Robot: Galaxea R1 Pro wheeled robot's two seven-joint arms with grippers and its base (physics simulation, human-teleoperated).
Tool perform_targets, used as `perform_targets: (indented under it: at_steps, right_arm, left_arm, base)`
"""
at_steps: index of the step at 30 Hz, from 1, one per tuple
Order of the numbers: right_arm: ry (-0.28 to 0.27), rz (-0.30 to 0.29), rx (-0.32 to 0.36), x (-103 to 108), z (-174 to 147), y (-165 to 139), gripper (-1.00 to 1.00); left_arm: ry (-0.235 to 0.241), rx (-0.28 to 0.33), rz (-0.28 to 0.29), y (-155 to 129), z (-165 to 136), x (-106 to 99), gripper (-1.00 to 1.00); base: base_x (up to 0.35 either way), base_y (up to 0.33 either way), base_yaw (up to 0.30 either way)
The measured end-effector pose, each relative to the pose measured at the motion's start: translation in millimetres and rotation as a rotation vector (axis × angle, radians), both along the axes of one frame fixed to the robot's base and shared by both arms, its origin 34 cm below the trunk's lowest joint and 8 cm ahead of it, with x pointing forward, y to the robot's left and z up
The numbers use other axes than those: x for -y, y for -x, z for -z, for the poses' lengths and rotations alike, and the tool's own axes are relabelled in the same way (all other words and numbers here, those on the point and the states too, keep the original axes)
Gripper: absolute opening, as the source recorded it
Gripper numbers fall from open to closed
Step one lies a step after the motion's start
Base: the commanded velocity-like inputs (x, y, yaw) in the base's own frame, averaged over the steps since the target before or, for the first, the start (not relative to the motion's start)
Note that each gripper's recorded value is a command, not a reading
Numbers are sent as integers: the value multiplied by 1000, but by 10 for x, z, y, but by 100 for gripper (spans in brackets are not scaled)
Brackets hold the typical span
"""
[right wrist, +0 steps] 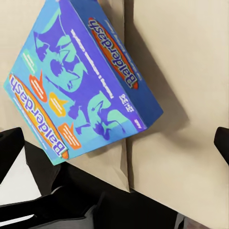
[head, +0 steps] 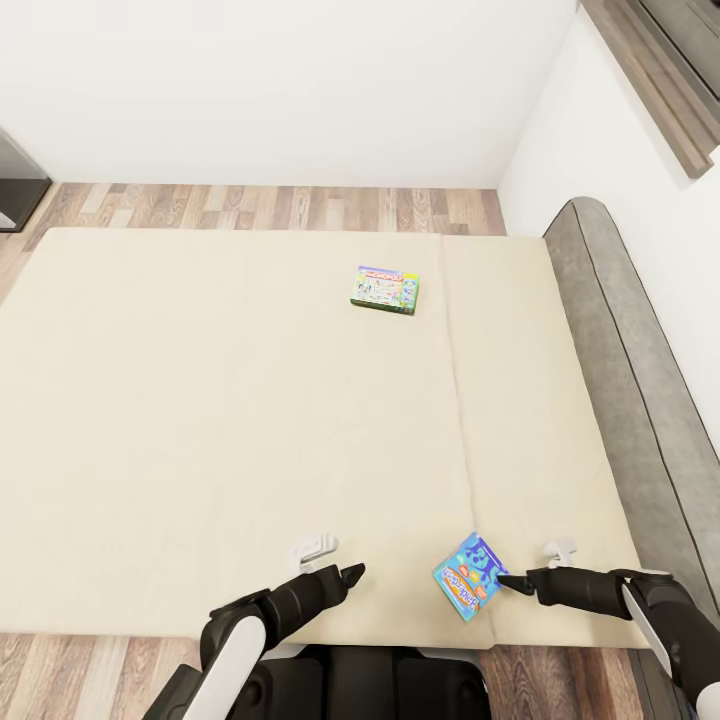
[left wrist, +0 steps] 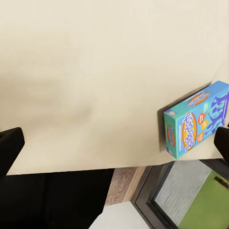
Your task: Put all the toys in the child's room - the three board games (two on the bed and one on the table), the two jigsaw puzzles on the table, and the tennis ball on the table - inside the toy box on the table in the child's room.
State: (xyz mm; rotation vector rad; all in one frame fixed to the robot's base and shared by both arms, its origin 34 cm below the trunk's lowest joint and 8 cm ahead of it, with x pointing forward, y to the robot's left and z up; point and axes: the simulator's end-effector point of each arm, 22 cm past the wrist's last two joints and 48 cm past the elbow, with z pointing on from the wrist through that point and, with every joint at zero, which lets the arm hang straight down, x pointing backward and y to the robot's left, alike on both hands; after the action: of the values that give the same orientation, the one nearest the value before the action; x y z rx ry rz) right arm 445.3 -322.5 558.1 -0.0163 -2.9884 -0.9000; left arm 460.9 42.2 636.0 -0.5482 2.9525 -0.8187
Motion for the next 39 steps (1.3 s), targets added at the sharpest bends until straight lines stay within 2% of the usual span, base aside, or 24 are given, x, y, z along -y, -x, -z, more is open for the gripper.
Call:
perform_targets:
  at_steps: [24, 30, 39]
  right_arm:
    - [0, 0, 0, 0, 0, 0, 100]
    - [-12, -13, 19, -226, 79, -101, 100]
    - [-21, -39, 8, -532, 177, -42, 100]
  left_arm:
    - [0, 0, 0, 0, 0, 0, 100]
    - [14, 7, 17, -40, -74, -15, 100]
    - [29, 30, 31, -134, -192, -25, 100]
  base:
    - [0, 0, 0]
    - [0, 0, 0]
    - [0, 0, 0]
